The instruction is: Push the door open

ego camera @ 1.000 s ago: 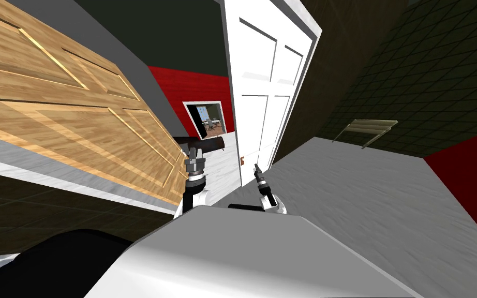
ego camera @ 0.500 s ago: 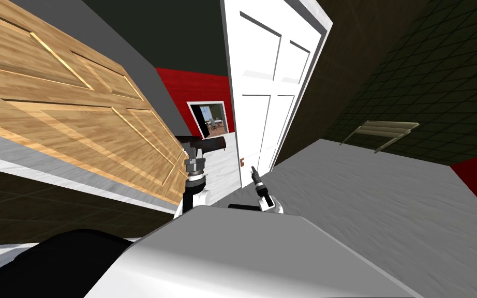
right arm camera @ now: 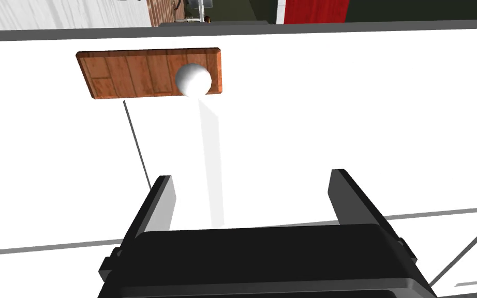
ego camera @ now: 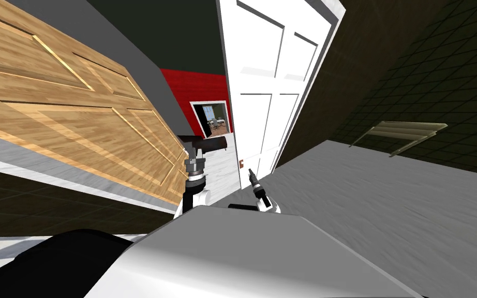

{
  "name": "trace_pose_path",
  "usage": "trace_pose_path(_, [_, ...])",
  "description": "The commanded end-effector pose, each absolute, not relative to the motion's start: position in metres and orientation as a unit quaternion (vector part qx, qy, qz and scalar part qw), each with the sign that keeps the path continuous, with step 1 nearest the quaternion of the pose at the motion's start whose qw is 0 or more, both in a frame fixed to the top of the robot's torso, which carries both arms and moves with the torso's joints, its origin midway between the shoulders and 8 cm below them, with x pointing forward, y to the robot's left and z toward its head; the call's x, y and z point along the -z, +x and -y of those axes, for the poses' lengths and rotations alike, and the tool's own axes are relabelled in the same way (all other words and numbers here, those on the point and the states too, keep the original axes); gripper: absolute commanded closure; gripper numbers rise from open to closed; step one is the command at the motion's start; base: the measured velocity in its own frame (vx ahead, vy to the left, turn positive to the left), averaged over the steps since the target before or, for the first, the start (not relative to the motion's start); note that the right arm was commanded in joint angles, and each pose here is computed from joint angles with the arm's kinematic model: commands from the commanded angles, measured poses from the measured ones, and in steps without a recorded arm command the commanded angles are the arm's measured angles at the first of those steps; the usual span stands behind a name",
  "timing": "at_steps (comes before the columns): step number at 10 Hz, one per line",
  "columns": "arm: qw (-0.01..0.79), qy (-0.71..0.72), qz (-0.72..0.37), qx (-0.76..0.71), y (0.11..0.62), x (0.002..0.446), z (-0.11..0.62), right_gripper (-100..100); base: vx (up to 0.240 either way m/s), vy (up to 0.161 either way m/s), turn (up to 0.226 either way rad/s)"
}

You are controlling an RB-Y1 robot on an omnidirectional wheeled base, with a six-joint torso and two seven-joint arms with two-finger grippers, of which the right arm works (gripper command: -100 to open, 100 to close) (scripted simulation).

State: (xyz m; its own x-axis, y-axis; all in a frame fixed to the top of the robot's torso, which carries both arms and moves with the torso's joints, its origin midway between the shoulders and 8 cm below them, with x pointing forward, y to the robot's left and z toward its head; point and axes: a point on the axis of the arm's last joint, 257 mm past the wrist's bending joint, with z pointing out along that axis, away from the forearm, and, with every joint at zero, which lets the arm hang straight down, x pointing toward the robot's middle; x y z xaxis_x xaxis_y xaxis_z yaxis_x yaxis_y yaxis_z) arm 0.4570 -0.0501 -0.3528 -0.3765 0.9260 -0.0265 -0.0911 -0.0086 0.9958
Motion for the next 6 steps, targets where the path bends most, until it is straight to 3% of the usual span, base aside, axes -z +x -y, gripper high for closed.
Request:
trace_pose_path(1, [0.409, 0.37, -0.574, -0.606, 0.454, 0.363, 0.044, -100, 0.061, -0.059, 0.072])
trace_pose_path(6, [0.382, 0.372, -0.595, -0.602, 0.444, 0.385, 0.023, -100, 0.056, -0.058, 0.06])
